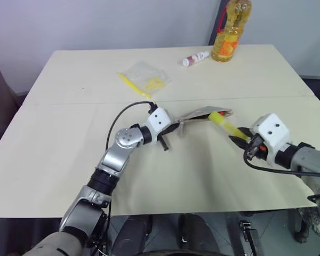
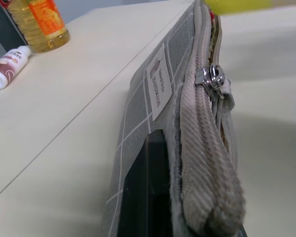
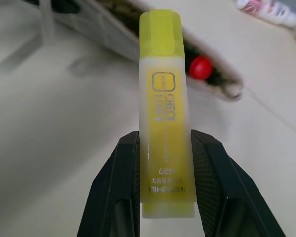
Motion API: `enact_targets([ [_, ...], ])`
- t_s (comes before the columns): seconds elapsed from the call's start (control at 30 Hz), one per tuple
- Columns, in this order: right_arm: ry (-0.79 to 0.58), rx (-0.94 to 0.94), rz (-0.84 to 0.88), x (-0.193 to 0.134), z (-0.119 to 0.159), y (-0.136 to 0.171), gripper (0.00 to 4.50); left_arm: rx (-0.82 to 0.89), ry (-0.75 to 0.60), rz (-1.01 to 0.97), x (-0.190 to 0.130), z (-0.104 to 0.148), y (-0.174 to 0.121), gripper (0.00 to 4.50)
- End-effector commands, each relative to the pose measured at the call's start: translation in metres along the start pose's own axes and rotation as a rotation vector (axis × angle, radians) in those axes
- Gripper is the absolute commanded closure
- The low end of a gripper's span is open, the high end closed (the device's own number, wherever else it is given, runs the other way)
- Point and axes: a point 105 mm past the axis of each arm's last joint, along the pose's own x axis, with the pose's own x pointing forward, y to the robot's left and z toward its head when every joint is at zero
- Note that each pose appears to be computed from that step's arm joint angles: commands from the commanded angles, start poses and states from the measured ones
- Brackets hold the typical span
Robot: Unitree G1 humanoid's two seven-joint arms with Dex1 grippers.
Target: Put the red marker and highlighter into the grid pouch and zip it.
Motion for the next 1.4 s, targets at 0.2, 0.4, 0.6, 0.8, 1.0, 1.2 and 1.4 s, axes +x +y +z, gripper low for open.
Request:
enact_targets([
  [0.2,-0.02,-0.045,-0.018,-0.001,0.008,-0.004,3.63,0.027,-0.069,-0.009,-0.002,0.019,-0.001,4.5],
  [0.4,0.019,-0.067,-0.003,0.0,0.002,-0.004,3.63,0.084,-0.097,-0.064,-0.005,0.026,-0.01,4.5],
  [0.6,0.094,-0.25,0.044,-0.003,0.005,-0.004,3.63,0.166,-0.08,-0.13,-0.007,0.025,-0.016,4.5],
  [0.8,0.179,-0.536,0.175,-0.002,0.009,0.006,3.63,0.22,-0.068,-0.208,-0.008,0.023,-0.027,4.5],
  [1.0,0.096,-0.645,0.244,0.021,0.026,0.027,3.63,0.231,-0.066,-0.272,-0.009,0.023,-0.041,4.5],
  [1.2,0.07,-0.583,0.226,0.027,0.035,0.022,2.32,0.169,-0.058,-0.234,-0.012,0.022,-0.036,4.5],
  [1.4,-0.066,-0.366,0.161,0.008,0.062,0.003,0.42,-0.016,-0.059,-0.101,-0.012,0.024,-0.015,4.5],
])
